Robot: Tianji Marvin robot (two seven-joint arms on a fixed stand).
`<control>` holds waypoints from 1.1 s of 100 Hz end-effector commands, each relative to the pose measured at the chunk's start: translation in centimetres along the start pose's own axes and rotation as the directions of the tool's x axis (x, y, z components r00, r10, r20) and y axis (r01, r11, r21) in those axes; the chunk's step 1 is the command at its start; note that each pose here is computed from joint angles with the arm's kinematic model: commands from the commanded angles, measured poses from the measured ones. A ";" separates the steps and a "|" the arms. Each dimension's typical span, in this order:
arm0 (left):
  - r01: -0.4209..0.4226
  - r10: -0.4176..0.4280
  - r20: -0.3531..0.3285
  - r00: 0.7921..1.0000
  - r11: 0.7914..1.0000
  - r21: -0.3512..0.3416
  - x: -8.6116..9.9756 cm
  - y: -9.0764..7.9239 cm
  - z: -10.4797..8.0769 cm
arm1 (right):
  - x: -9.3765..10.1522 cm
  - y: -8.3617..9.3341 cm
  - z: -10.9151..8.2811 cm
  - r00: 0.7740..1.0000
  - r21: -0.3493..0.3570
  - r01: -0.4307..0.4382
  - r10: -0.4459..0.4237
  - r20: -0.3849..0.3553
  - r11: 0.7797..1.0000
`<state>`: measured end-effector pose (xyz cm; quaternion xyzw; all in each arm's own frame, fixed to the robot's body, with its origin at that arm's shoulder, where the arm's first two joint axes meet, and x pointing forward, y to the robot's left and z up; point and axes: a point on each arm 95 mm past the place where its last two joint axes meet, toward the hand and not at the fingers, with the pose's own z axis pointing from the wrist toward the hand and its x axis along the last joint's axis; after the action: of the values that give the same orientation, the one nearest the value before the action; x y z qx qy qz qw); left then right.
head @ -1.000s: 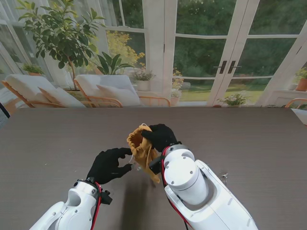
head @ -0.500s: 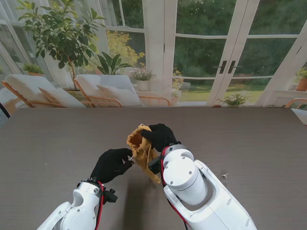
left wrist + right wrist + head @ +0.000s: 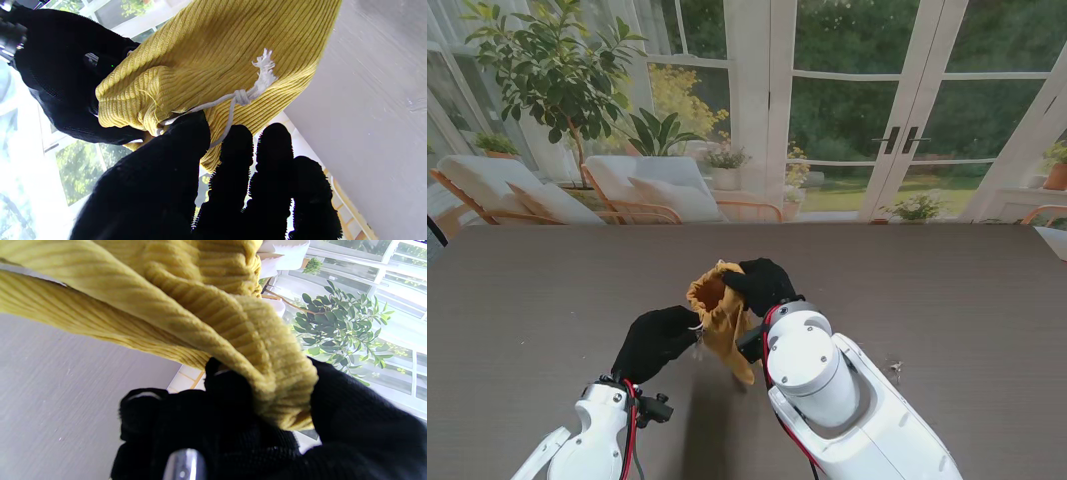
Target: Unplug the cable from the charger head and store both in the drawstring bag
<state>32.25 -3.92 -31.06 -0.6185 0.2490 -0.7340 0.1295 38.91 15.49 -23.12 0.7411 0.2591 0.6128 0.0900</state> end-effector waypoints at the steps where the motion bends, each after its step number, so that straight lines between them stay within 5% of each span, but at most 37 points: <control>1: 0.014 -0.014 -0.006 1.000 1.000 -0.012 0.3 0.2 -0.2 | 0.2 -0.2 0.0 1.000 0.011 -0.004 0.004 -0.003 1.000; 62: 0.107 -0.108 -0.005 0.994 0.991 -0.080 1.1 -0.5 -1.0 | 0.1 0.3 0.0 1.000 0.018 0.006 -0.005 -0.027 1.000; 91: 0.221 -0.224 -0.019 0.974 0.969 -0.108 1.5 -0.7 -0.8 | 0.0 0.3 0.0 0.999 0.026 -0.001 0.002 -0.042 1.000; 110: 0.324 -0.329 -0.035 0.944 0.940 -0.105 1.9 -0.9 -0.9 | -0.1 0.3 0.0 0.999 0.026 -0.005 0.006 -0.044 1.000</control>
<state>31.33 -3.52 -29.59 -0.6436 0.1774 -0.7443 -0.0187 39.22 14.95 -23.05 0.7298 0.2647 0.6249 0.0829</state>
